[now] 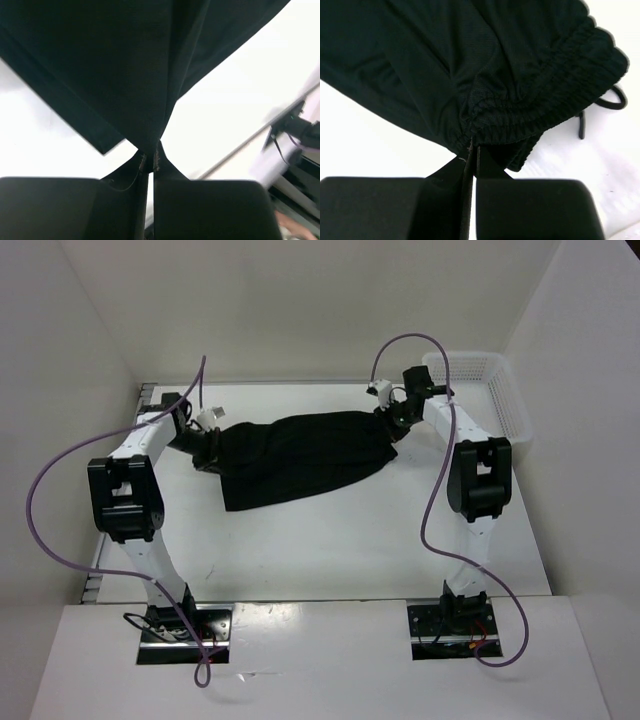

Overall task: Fold and stack the shorts
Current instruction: Fold the shorts

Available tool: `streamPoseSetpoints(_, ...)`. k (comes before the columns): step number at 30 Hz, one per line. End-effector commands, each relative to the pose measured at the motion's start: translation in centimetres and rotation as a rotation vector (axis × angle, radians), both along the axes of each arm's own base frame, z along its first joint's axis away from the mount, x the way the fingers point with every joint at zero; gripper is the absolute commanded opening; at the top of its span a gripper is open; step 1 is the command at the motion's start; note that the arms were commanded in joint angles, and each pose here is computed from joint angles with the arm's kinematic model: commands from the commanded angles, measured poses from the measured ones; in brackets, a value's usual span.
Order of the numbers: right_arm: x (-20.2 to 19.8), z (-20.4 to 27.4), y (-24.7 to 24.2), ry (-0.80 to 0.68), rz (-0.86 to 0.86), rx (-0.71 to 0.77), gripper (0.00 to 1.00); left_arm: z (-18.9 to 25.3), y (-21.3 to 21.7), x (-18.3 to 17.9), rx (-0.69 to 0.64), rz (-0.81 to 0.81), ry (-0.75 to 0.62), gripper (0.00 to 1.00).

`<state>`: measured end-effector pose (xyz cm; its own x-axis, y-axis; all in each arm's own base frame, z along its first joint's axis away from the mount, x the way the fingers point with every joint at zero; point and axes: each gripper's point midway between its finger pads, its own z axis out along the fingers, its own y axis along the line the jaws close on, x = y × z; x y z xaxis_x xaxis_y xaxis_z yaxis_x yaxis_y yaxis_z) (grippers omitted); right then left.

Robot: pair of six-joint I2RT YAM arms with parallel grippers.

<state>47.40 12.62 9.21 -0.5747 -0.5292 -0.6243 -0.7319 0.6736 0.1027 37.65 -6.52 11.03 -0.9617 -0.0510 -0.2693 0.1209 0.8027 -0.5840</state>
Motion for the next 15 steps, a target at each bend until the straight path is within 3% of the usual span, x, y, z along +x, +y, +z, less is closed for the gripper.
streamPoseSetpoints(1, -0.6, 4.5, -1.7, -0.092, 0.038, -0.006, 0.00, -1.1, 0.5, -2.3, -0.043, 0.024, 0.089, 0.03)
streamPoseSetpoints(11, -2.9, 3.8, -3.5, -0.048, 0.059, -0.034, 0.00, -1.2, 0.7, -4.1, -0.071, 0.043, 0.210, 0.05)
streamPoseSetpoints(15, -3.8, 1.0, -4.6, 0.002, 0.045, -0.095, 0.00, -4.6, 0.2, -6.3, -0.047, 0.027, 0.339, 0.09)
